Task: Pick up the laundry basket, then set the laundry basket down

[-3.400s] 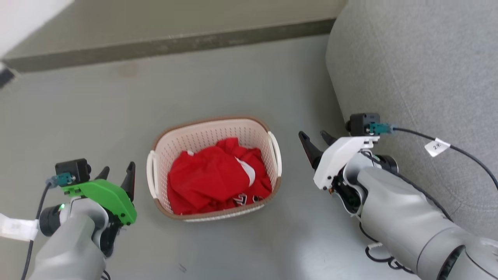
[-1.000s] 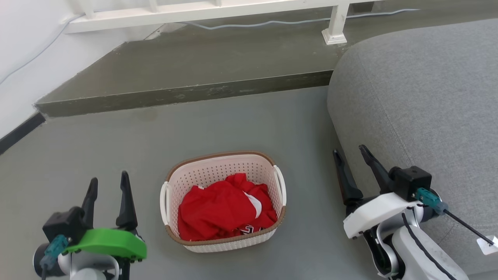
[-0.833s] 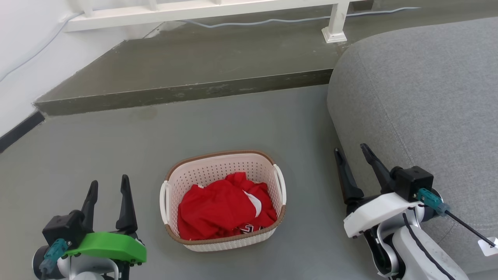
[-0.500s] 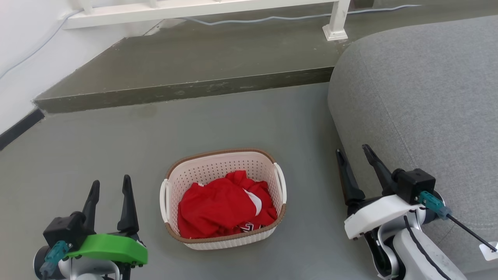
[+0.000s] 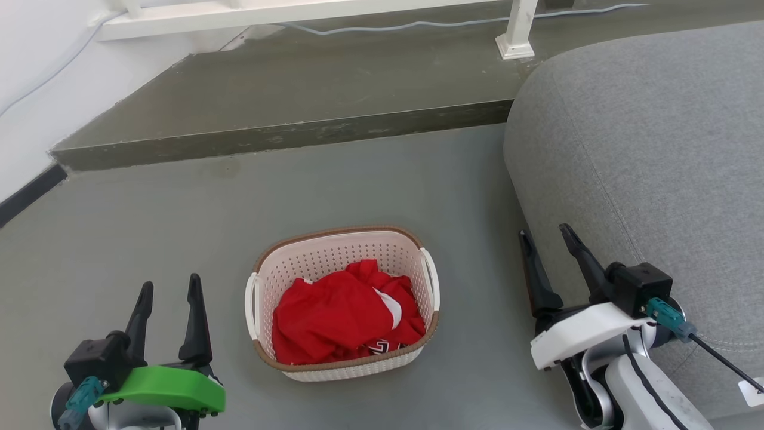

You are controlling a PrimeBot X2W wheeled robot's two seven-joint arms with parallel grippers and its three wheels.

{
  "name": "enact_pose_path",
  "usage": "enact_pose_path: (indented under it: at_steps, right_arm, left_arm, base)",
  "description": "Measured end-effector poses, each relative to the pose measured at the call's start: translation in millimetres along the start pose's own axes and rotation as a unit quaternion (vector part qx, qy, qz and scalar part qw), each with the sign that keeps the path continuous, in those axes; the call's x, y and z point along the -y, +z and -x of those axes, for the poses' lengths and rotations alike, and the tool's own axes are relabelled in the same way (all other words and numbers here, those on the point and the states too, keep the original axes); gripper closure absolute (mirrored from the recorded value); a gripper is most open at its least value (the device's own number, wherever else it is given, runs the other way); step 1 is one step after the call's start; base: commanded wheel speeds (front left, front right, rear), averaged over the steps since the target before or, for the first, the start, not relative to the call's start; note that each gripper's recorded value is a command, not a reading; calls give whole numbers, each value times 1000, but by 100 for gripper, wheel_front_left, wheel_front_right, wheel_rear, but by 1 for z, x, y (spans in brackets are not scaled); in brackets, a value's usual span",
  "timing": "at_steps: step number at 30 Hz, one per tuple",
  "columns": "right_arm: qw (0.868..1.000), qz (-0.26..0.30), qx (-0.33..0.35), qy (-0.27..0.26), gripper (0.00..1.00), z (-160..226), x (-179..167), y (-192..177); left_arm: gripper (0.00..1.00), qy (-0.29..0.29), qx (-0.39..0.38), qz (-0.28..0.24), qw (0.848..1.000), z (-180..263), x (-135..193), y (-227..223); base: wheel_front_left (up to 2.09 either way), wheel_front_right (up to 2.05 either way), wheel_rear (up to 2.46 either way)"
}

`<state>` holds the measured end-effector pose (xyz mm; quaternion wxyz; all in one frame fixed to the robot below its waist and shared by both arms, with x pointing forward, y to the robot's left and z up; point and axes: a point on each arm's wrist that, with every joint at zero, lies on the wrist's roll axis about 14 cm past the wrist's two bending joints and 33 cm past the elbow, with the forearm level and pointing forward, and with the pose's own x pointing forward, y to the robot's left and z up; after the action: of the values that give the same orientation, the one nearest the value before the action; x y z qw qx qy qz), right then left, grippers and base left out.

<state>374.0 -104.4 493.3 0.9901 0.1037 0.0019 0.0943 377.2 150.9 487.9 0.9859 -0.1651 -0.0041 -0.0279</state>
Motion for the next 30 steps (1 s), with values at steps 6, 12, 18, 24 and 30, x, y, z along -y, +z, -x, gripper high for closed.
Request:
enact_pose_path:
  at_steps: [6,12,18,24,30]
  right_arm:
    - [1000,-1,-2,-1,0,1,1,-2]
    - [1000,-3,0,0,0,1,0,-1]
    - [1000,-1,1,3,0,1,0,-1]
    - [1000,-3,-14,2,100,5,-1,-11]
    - [999,-17,-40,-8,100,15,1,-27]
  left_arm:
    - [0,2,1,4,1000,0,-1,0]
    - [0,0,4,7,1000,0,-2,1]
    - [0,1,0,9,1000,4,-3,-1]
    - [100,5,-19,13,1000,8,-5,-13]
    - [100,14,-37,27,999,12,-7,-24]
  base:
    - [0,0,0]
    - [0,0,0]
    - [0,0,0]
    - [0,0,0]
    - [0,0,0]
